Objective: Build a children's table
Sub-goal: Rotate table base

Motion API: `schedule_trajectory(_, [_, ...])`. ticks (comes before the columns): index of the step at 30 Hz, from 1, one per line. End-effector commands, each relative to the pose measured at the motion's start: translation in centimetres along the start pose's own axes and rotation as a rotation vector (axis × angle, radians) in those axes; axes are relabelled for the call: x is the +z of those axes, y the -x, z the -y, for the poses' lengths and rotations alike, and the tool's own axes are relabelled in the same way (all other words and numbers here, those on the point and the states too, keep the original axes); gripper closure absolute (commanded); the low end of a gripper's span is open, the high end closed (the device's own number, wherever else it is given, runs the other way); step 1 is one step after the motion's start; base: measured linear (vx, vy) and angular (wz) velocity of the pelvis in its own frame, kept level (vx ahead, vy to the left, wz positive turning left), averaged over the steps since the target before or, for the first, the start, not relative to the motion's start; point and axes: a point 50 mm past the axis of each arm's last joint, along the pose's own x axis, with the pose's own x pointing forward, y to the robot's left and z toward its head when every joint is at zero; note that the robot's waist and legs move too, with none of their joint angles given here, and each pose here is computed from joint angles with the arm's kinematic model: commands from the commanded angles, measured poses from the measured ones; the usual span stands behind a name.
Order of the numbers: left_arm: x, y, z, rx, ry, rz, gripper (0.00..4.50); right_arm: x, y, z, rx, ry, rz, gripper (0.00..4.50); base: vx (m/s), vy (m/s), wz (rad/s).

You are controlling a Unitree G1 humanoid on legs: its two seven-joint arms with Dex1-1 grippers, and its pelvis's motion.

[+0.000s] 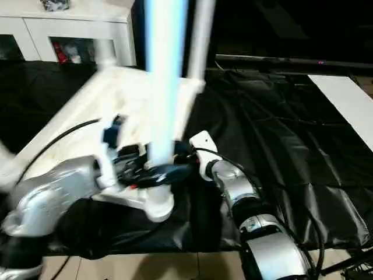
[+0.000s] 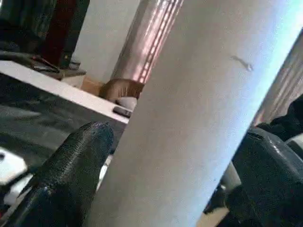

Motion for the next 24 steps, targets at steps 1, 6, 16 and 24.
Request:
schedule_trajectory(1, [0.0,-1.1,-0.1,-0.003,-0.026,-0.016,0.1,1.2,-1.0,-2.0,0.097,0.039,0.046,0.92,0.0,0.0,0.0])
schedule_trajectory(6, [-0.3,-1.3,-2.0,0.147,-0.117,-0.032,0.1,1.5,-0.8,-1.5,0.084,0.03,0.061,0.92,0.0,0.0,0.0])
schedule_trajectory(16, [-1.2,2.5,-3.0,0.207,-0.287,-0.2,0.1,0.8,3.1,1.9,0.136,0.108,0.102,0.92,0.0,0.0,0.0])
schedule_trajectory(24, [-2.9,6.9,-3.6,0.176,-0.318,-0.495,0.1,-0.2,6.7,3.1,0.258,0.23,0.05,0.92,0.0,0.0,0.0])
